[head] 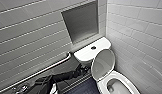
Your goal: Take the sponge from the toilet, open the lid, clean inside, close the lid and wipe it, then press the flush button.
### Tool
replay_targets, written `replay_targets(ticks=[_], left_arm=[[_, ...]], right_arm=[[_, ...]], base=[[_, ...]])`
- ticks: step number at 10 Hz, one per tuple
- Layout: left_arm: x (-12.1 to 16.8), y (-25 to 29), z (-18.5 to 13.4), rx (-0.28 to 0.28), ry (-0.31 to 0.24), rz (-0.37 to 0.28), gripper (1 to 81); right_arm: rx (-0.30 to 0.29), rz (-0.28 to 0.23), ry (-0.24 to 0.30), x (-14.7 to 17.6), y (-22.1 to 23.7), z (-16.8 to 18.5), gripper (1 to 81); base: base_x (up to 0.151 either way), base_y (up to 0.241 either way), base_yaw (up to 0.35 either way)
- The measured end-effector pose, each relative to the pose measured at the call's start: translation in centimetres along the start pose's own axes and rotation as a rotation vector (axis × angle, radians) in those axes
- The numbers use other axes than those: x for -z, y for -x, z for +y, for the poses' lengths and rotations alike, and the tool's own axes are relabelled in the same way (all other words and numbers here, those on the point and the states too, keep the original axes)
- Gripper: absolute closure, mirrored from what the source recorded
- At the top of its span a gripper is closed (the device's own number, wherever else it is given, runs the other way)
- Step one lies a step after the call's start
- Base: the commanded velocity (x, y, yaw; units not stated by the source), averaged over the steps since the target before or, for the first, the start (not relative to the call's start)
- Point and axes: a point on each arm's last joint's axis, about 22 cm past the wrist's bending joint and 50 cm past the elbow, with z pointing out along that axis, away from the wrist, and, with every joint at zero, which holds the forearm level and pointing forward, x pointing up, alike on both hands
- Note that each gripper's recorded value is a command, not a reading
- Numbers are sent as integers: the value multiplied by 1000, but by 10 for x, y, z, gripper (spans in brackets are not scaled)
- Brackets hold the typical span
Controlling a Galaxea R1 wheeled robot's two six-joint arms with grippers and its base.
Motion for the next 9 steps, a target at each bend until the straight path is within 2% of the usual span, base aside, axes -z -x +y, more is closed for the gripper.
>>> replay_targets(ticks=[3, 6, 7, 8, 9], left_arm=[[-4, 32, 15, 15, 34, -60, 10], [11, 103, 40, 32, 112, -209, 10], [20, 113, 40, 35, 123, -235, 10], [36, 106, 23, 38, 110, -233, 10], [53, 91, -9, 35, 72, -210, 10]], right_arm=[[2, 5, -2, -1, -4, -1, 811], [10, 28, -16, -6, -24, -7, 811], [8, 27, -19, -6, -23, -9, 811], [5, 26, -25, -6, -22, -11, 811], [6, 25, -24, -5, -22, -11, 811]], base=[[0, 0, 0], [0, 0, 0], [0, 0, 0], [0, 0, 0], [0, 0, 0]])
